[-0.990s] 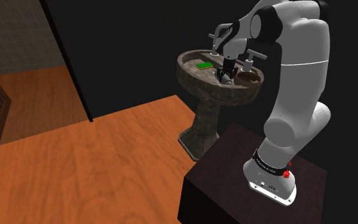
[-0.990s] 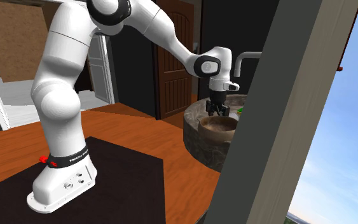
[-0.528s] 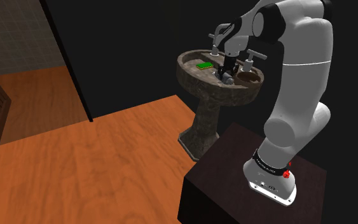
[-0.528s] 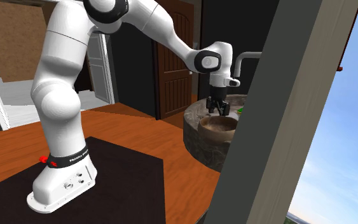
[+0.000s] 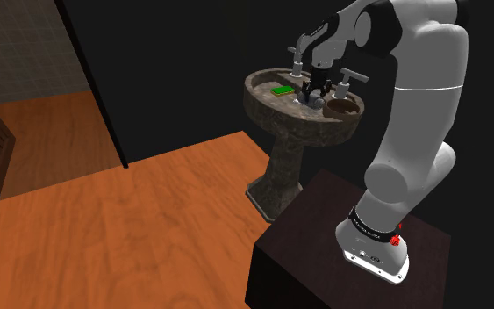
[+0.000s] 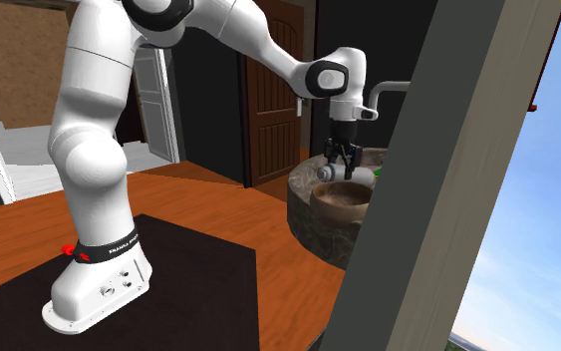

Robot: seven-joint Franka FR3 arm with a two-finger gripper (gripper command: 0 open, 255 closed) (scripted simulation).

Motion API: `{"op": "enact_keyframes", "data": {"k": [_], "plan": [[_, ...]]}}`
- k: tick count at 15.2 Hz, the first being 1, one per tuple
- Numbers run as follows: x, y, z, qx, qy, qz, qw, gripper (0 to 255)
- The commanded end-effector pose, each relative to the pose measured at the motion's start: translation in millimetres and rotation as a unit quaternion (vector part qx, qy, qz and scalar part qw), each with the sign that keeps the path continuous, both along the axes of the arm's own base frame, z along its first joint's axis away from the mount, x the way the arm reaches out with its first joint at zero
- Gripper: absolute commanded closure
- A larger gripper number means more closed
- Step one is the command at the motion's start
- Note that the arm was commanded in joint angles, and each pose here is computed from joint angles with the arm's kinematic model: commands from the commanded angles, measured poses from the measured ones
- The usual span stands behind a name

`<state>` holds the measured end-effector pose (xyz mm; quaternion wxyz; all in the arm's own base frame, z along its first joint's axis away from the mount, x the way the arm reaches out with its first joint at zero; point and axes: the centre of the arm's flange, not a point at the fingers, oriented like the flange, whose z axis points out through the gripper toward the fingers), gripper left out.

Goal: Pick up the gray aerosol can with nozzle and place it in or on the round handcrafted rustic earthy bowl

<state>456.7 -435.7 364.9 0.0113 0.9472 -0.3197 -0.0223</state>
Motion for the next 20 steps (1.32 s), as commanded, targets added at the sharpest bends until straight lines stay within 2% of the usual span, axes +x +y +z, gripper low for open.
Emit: {"op": "enact_keyframes", "data": {"k": [1, 20], "plan": [[-1.0, -0.3, 10.9, 0.0, 0.0, 0.0, 1.0, 255], [-1.0, -0.3, 111.2, 0.0, 0.0, 0.0, 1.0, 255]]}}
